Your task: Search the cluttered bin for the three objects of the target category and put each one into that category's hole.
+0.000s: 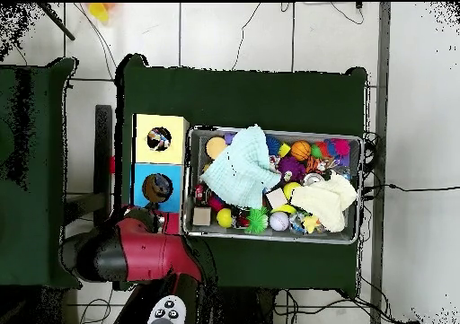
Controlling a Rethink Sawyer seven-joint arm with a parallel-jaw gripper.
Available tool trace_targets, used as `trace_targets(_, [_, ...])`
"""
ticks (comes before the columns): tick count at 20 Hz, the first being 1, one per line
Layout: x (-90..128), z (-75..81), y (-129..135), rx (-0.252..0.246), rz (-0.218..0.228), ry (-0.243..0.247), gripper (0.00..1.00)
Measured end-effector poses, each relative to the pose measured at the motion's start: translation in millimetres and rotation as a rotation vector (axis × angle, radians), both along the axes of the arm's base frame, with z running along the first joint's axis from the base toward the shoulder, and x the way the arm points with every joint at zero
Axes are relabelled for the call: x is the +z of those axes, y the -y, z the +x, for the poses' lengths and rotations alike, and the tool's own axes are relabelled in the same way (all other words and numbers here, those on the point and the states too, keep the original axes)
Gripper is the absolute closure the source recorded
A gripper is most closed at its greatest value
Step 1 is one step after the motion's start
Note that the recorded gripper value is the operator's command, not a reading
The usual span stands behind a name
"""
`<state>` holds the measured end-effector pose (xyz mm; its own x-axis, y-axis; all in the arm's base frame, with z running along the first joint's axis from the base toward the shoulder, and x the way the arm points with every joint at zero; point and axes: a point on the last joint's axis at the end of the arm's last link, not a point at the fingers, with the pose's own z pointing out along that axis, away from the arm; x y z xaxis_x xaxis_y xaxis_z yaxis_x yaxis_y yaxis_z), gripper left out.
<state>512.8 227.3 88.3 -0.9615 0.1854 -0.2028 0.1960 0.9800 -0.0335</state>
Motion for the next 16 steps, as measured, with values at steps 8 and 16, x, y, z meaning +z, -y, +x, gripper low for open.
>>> trace_targets(8, [0.2, 0.3, 0.5, -0.002, 0.003, -0.001, 1.0])
trace_targets(16, [0.2, 5.9, 9.9, -0.029, 0.026, -0.008, 0.0])
